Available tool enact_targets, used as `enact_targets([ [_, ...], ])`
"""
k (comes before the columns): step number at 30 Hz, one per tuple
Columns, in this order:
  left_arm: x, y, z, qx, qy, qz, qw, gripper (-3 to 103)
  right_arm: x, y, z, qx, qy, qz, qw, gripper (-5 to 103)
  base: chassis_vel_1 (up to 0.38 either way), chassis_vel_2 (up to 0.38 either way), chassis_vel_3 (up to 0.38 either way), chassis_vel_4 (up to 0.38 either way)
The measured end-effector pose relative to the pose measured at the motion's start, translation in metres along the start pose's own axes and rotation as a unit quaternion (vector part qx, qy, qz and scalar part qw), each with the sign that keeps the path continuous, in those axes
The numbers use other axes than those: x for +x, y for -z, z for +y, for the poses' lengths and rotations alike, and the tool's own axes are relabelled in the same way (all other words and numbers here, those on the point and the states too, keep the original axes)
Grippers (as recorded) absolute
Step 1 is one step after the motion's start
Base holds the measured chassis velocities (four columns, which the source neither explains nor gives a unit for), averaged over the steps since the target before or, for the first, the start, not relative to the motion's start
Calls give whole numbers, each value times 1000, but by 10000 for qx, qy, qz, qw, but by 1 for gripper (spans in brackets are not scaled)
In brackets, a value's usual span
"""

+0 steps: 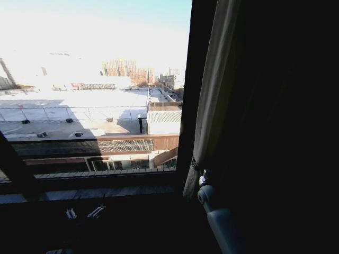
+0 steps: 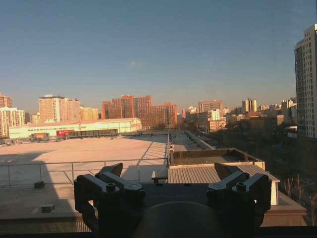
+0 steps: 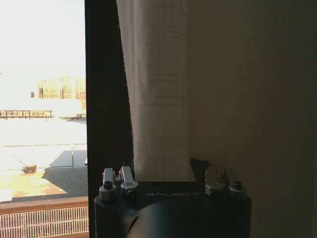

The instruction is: Open the curtains by pulling them apart, changing their state from closed to fully open.

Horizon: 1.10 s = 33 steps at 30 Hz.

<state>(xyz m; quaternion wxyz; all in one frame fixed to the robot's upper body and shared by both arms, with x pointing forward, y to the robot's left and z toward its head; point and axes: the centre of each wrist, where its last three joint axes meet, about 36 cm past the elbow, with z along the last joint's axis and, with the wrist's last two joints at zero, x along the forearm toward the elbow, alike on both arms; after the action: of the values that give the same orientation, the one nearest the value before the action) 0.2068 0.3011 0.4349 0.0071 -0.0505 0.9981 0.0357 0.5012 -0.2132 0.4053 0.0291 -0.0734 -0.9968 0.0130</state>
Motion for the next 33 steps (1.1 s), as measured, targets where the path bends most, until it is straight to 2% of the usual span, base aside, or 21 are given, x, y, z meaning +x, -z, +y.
enact_targets([
  [2,0,1,0,-7,2,-6,10000,100,-1,0,0,-3,18,-16,10000,51,0,0,0,0],
  [3,0,1,0,-7,2,-6,10000,100,-1,0,0,-3,18,-16,10000,51,0,0,0,0],
  [6,0,1,0,-6,3,-3,10000,100,-1,0,0,0,64,-21,10000,35,0,0,0,0],
  [7,0,1,0,-6,3,-3,10000,100,-1,0,0,0,64,-21,10000,35,0,0,0,0],
  [9,0,1,0,-1,7,-1,10000,100,-1,1,1,4,94,-24,10000,24,0,0,0,0],
  [10,0,1,0,-1,7,-1,10000,100,-1,1,1,4,94,-24,10000,24,0,0,0,0],
  [11,0,1,0,0,8,0,10000,100,0,1,1,6,109,-29,9999,19,0,0,0,0],
  [13,0,1,0,0,8,1,10000,100,0,1,1,8,120,-37,9999,19,0,0,0,0],
  [14,0,1,0,0,9,2,10000,100,0,2,1,8,134,-47,9999,13,0,0,0,0],
  [15,0,0,0,0,10,5,10000,100,0,2,1,7,150,-66,9999,4,0,0,0,0],
  [21,-1,0,0,2,4,-3,10000,100,1,1,1,-4,173,-149,9997,0,0,0,0,0],
  [33,-2,-3,0,41,24,16,10000,100,5,5,2,-143,414,-93,9990,0,0,0,0,0],
])
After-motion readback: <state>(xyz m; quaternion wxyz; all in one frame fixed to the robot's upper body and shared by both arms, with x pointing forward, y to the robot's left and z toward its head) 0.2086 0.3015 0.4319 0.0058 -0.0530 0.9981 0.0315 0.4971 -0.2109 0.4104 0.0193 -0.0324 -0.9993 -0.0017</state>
